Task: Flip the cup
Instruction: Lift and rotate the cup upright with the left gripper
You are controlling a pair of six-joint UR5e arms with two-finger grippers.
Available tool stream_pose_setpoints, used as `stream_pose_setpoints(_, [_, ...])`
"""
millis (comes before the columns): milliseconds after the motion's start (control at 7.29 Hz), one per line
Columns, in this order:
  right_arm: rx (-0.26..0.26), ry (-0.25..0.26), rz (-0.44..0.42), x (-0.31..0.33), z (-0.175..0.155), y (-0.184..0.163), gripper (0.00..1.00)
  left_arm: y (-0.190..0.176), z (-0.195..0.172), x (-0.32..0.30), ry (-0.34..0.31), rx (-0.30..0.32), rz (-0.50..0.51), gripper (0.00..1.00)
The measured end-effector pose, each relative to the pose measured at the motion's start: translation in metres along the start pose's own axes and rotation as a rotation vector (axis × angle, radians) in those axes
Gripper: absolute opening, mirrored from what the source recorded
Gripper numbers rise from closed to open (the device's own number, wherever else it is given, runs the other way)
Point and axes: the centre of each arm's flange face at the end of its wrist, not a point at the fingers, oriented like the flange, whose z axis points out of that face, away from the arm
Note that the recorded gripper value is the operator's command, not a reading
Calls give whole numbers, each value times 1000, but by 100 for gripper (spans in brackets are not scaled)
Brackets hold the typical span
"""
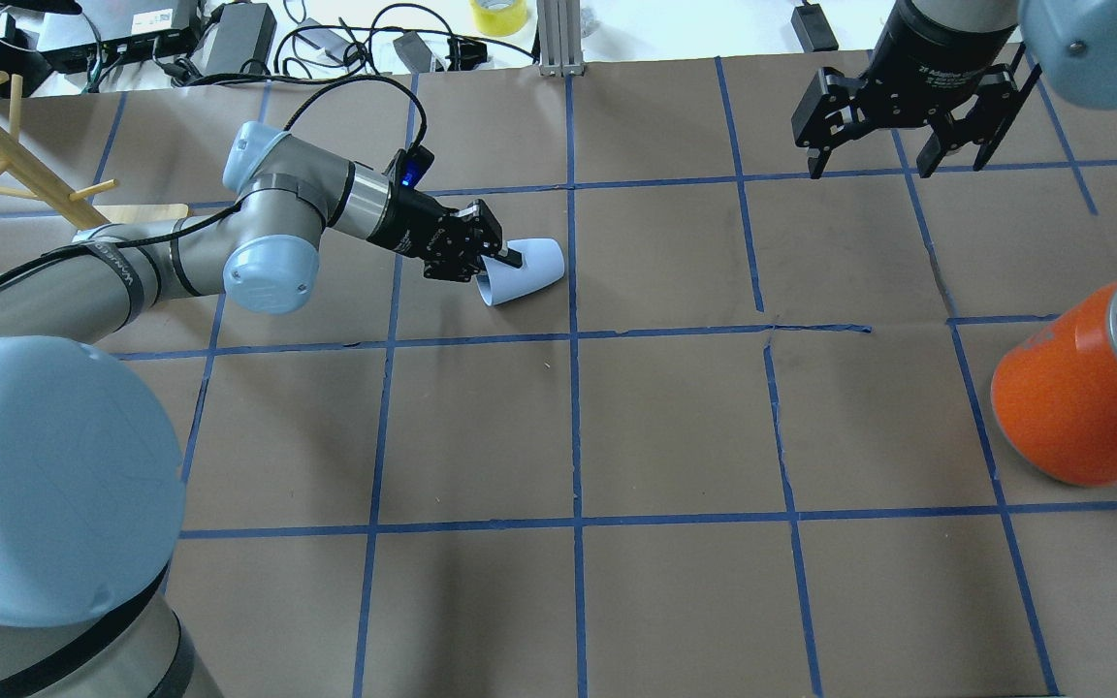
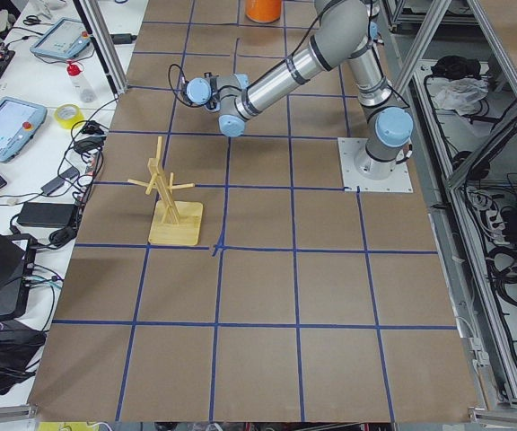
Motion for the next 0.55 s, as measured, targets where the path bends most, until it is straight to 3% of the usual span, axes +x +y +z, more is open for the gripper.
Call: stream_pose_setpoints(549, [2, 4, -1, 0, 0, 0, 100, 7, -44, 50, -205, 72, 26, 0])
